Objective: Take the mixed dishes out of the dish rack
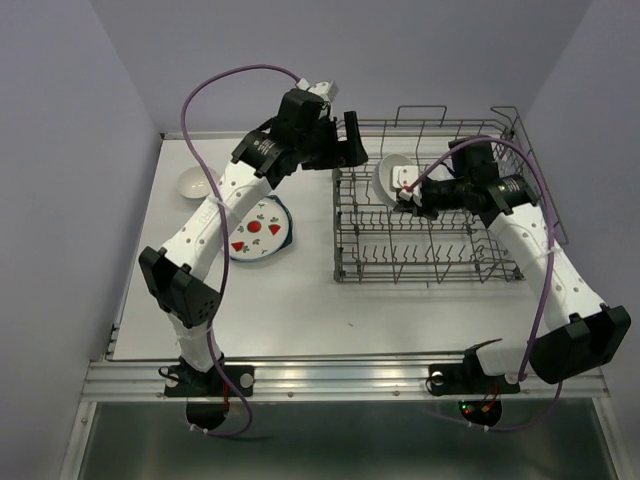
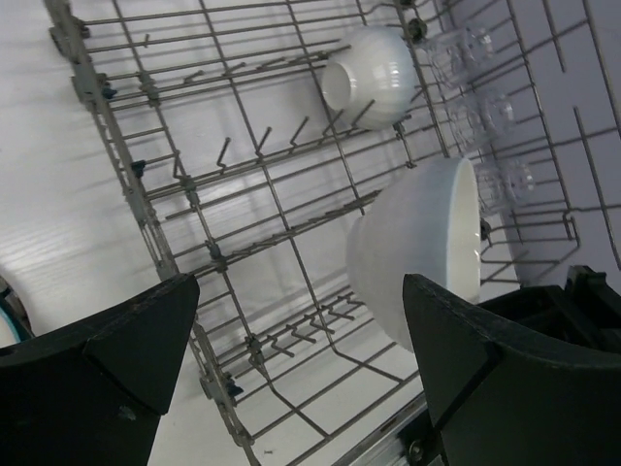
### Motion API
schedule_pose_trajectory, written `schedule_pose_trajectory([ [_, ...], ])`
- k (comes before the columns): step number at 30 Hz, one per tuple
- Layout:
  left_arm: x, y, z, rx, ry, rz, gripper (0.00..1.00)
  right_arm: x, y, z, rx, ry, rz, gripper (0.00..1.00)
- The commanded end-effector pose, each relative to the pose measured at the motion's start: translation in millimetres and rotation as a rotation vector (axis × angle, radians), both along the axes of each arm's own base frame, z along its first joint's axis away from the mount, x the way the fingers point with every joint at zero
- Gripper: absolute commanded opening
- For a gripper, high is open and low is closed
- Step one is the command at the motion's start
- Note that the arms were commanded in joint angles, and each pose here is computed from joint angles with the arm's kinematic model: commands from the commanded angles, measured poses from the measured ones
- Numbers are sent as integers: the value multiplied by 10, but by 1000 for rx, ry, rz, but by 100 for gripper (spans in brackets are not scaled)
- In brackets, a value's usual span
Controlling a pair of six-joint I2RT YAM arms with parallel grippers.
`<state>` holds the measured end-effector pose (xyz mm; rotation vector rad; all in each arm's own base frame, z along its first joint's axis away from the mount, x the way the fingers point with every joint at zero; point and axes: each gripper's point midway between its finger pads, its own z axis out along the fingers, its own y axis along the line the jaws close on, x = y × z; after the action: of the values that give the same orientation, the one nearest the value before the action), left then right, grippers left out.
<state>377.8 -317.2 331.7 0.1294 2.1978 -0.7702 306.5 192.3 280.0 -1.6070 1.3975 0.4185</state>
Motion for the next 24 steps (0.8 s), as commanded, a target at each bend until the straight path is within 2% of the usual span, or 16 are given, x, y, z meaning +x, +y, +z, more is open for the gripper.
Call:
schedule_pose_trajectory([
  [1,-255,-199,385,-51,-118,-178,99,-139,221,176,31,-91,158,1],
  [8,-356,-311,208,-13,-105,-221,99,-143,325,127,20,-66,167,1],
  [13,-337,-356,-162,97,-37,-179,99,-140,394,93,13,-69,164,1],
  [17,-263,-203,-431,211,-3,-50,86,-117,359,96,-2,-78,143,1],
  [19,-287,-217,-488,220,5,-51,77,-105,332,65,-21,-84,136,1],
  [20,-315,-253,-488,217,5,-59,69,-91,327,55,-26,-86,132,1],
  [21,-322,-272,-490,217,3,-60,50,-80,311,39,-35,-86,124,1],
  [22,-320,-280,-478,219,-4,-51,37,-86,334,16,-43,-85,129,1],
  [23,-343,-312,-472,208,3,-38,11,-74,321,-3,-53,-86,124,1],
  [24,-326,-308,-463,213,-6,-17,2,-43,296,-52,-71,-84,111,1],
])
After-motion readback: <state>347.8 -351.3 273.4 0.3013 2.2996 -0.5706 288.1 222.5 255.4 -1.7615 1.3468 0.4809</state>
